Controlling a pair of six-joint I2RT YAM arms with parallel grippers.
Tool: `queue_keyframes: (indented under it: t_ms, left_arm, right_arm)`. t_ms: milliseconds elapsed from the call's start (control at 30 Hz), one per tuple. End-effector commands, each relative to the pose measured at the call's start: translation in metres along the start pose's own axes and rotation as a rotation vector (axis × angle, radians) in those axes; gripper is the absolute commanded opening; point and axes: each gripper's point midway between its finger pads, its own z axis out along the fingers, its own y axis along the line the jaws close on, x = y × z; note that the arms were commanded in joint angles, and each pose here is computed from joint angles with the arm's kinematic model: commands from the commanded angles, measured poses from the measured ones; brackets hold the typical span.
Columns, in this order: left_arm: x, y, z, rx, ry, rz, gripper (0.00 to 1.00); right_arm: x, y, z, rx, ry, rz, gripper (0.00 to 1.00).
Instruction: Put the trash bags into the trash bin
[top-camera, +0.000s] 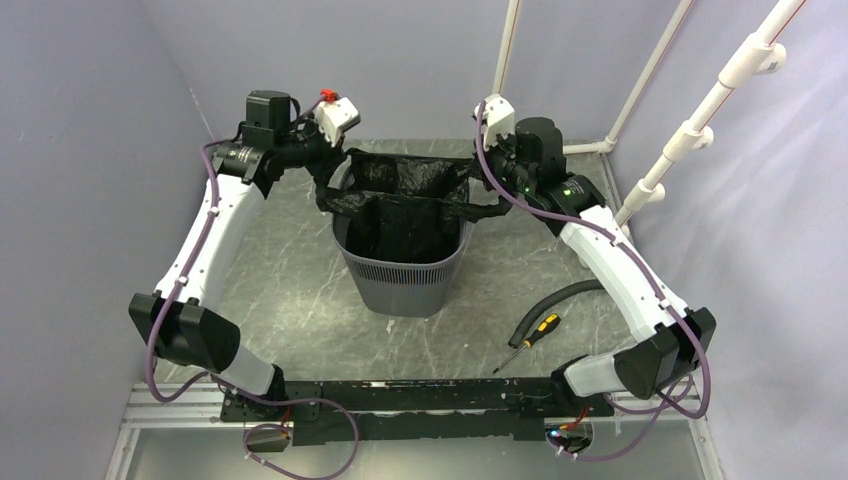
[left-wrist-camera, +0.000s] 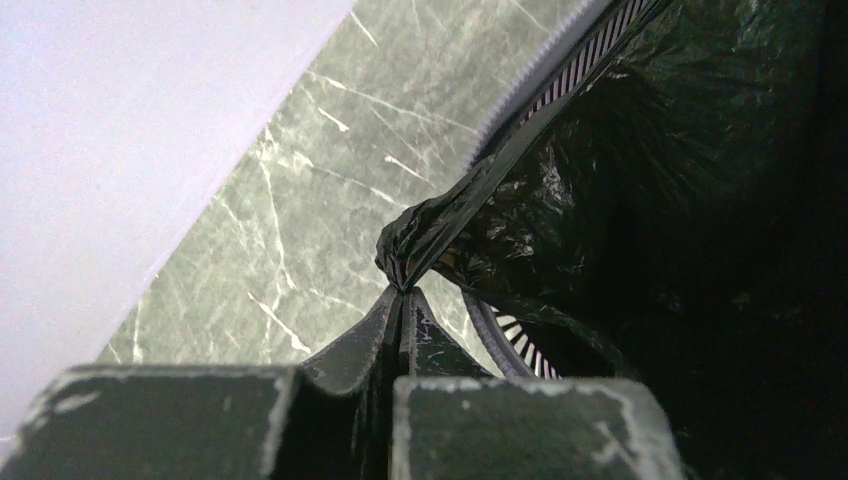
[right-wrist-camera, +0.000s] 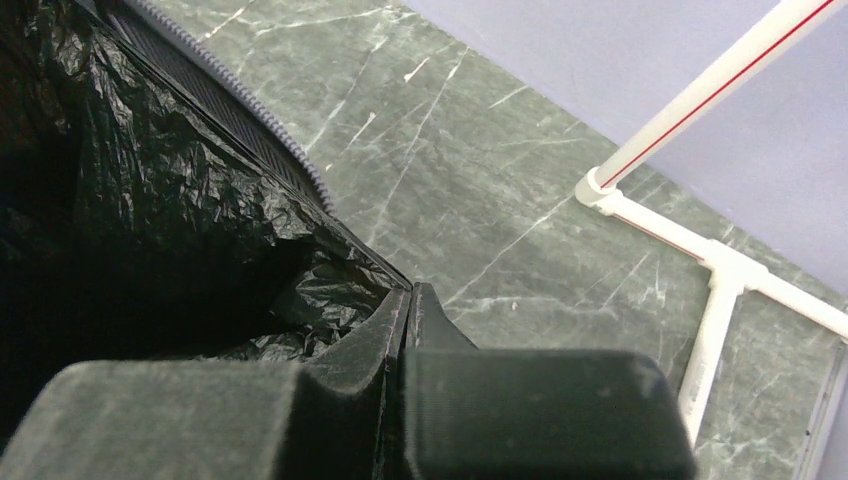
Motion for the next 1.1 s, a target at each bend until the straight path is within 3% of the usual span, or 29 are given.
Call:
queue_keyframes:
  t_ms: [0, 233, 733, 833, 1067]
  left_arm:
    - [-0.024, 0.018, -0.005, -0.053, -0.097, 0.011, 0.07]
    - [-0.006, 0.028, 0.012, -0.040, -0.080, -0.044, 0.04]
    - [0.040, 0.014, 0.016, -0.014, -0.031, -0.156, 0.12]
    - [0.038, 0.012, 0.010, -0.024, -0.053, -0.160, 0.25]
    - [0.032, 0.023, -0.009, -0.120, -0.058, -0.195, 0.50]
  right_arm:
    - [-0.015, -0.013, 0.003, 0.033, -0.071, 0.052, 0.00]
    - [-0.006, -0.016, 0.017, 0.032, -0.059, 0.108, 0.00]
    - [0.041, -0.007, 0.026, 0.016, 0.038, 0.184, 0.01]
    - [0.038, -0.008, 0.020, 0.024, 0.017, 0.189, 0.11]
    - [0.024, -0.033, 0.000, 0.184, -0.009, 0.250, 0.53]
